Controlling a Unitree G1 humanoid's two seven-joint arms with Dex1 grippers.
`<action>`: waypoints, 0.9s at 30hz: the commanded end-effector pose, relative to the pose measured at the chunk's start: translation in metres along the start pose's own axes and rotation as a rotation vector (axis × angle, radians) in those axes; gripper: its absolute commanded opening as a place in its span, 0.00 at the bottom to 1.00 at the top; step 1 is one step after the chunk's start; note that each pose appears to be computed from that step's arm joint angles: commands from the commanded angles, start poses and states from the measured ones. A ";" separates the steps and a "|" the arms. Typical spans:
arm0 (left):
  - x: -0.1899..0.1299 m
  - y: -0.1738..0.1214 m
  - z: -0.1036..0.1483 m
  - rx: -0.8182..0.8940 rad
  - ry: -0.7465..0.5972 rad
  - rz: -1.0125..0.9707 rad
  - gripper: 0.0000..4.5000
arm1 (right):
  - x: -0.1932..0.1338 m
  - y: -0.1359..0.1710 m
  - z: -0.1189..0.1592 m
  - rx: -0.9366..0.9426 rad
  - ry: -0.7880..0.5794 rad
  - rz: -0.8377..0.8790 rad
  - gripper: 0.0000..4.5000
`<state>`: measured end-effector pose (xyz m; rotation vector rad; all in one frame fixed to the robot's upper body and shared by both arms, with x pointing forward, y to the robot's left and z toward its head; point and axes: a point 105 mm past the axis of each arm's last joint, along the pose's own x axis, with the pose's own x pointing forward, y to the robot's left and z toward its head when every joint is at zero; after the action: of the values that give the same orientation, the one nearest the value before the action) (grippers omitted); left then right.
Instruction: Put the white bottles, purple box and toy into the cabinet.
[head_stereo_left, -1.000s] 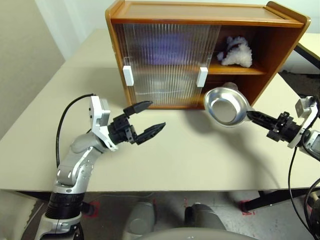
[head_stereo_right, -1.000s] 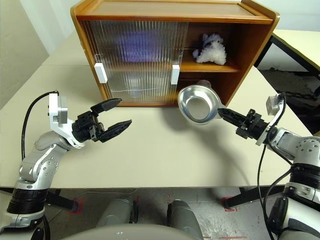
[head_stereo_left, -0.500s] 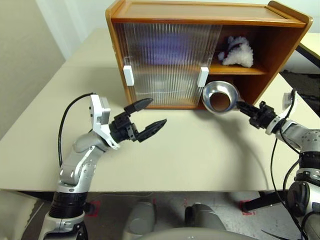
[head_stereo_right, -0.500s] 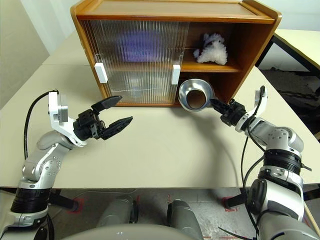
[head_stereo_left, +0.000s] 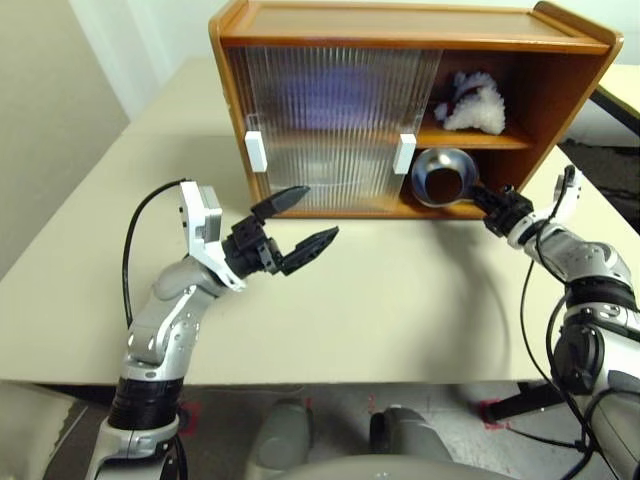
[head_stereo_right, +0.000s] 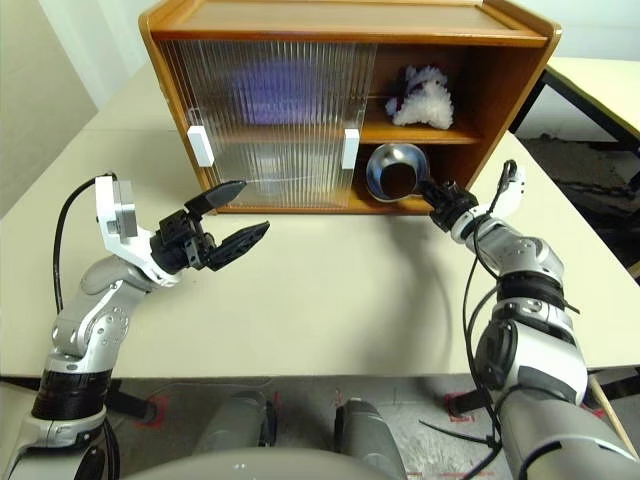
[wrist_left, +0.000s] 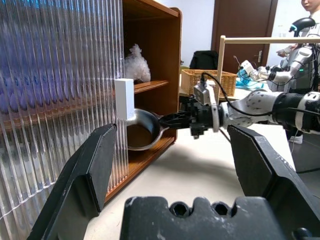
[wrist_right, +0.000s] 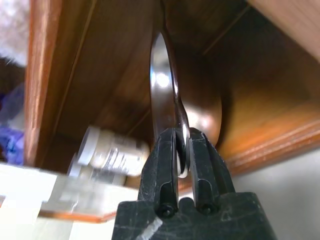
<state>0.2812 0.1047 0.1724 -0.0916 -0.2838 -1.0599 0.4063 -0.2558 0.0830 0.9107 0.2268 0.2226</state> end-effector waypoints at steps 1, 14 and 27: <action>0.001 -0.003 0.001 0.005 0.003 -0.012 1.00 | 0.007 -0.001 0.004 -0.007 -0.043 -0.025 0.03; 0.002 -0.006 0.001 0.017 0.010 -0.016 1.00 | 0.017 -0.006 0.004 0.015 -0.094 -0.075 0.03; 0.003 -0.005 -0.001 0.013 0.009 -0.018 1.00 | 0.013 -0.004 0.006 -0.106 -0.049 -0.039 0.99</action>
<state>0.2790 0.1017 0.1715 -0.0867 -0.2797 -1.0697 0.4219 -0.2528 0.0796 0.8522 0.1925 0.1682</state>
